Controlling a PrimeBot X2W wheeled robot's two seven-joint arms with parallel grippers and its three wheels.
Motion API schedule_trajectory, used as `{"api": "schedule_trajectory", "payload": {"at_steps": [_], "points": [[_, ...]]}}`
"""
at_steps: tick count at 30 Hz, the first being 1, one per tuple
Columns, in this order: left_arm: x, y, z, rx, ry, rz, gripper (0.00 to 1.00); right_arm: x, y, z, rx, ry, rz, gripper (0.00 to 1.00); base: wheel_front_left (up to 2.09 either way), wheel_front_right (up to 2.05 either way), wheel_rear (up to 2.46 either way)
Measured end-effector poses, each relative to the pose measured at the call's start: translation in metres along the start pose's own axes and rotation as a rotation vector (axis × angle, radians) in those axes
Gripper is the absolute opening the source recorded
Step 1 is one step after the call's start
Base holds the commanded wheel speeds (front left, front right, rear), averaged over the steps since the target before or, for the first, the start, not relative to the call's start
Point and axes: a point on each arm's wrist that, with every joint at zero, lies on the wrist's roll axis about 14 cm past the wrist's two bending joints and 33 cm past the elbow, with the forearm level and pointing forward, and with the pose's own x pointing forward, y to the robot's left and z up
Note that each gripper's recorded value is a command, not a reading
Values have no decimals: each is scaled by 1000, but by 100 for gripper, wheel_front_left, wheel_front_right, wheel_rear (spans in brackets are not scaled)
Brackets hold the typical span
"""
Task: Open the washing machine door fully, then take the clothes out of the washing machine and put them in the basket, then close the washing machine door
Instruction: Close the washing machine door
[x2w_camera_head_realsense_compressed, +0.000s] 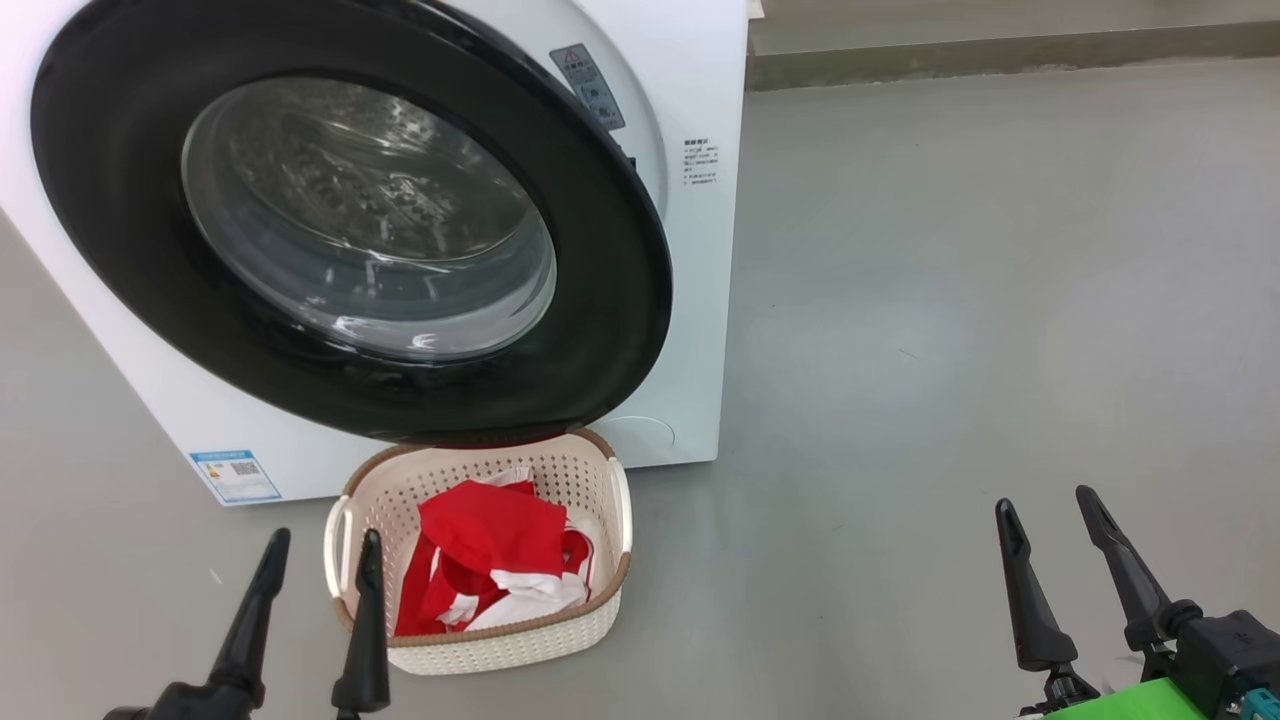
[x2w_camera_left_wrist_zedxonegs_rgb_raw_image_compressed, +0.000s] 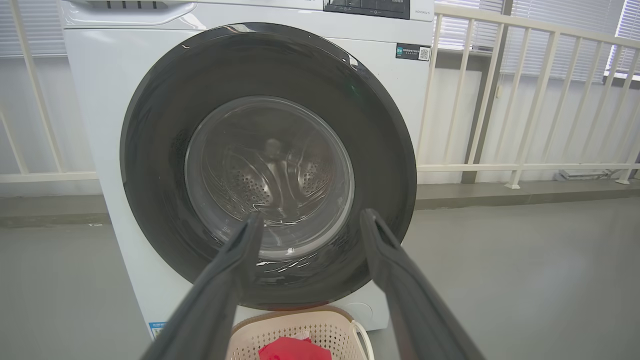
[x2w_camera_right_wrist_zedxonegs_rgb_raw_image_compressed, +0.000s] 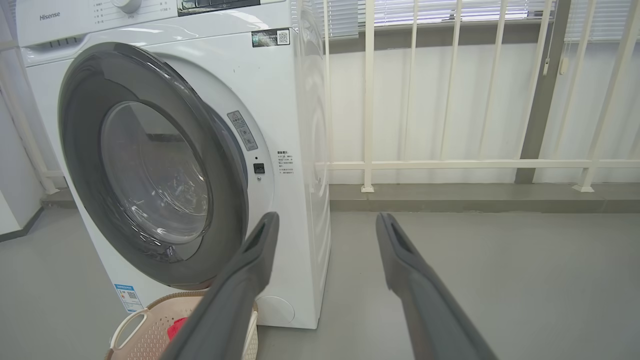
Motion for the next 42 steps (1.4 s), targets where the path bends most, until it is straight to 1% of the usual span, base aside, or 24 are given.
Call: {"api": "schedule_trajectory", "payload": {"at_steps": [15,16,18,19,28,33,35,42], "points": [[-2,2,1,18,-7,-3,100,1,6,-9,4,27,18,100,0,0,0],[-3,3,0,16,-7,0,100,1,7,-10,5,30,21,72,0,0,0],[-4,3,0,14,-6,-1,100,3,9,-11,6,34,29,7,0,0,0],[-4,2,0,15,-5,-4,100,3,11,-12,7,37,34,0,0,0,0],[-11,9,1,23,-7,17,100,14,38,-34,24,99,116,0,0,0,0],[-14,13,-1,21,2,29,100,34,63,-39,10,106,194,0,0,0,0],[-13,13,-2,23,4,30,100,38,68,-41,5,115,210,0,0,0,0],[0,11,-4,17,2,32,100,74,98,-55,-24,144,302,0,0,0,0]]}}
